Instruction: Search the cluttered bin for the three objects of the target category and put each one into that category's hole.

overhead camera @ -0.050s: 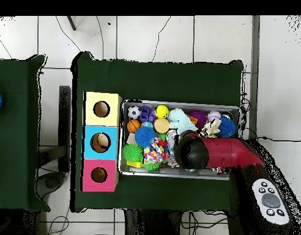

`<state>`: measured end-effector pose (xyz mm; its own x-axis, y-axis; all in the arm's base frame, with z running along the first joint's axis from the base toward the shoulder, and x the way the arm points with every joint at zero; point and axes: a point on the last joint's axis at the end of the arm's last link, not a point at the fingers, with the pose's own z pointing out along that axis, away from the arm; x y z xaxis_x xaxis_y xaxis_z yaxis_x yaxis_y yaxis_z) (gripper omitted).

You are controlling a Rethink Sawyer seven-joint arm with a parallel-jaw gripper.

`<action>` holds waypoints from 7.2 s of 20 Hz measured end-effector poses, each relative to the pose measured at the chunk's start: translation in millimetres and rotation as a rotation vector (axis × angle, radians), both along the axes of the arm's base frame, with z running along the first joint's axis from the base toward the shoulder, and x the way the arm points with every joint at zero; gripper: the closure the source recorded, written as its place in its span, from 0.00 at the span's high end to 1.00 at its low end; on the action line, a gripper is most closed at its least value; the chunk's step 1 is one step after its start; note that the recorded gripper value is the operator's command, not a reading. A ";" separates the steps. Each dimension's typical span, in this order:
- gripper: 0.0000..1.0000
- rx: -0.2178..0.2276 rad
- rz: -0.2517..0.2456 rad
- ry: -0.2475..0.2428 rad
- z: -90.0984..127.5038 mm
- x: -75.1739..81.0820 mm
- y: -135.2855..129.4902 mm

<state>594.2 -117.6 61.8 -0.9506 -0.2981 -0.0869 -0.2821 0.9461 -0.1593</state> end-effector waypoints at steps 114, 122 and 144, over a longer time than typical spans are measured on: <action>1.00 0.067 0.081 -0.042 -33.1 -27.7 -10.0; 1.00 0.086 0.105 -0.089 -18.6 -8.2 2.7; 1.00 0.039 0.277 -0.143 31.3 26.0 96.9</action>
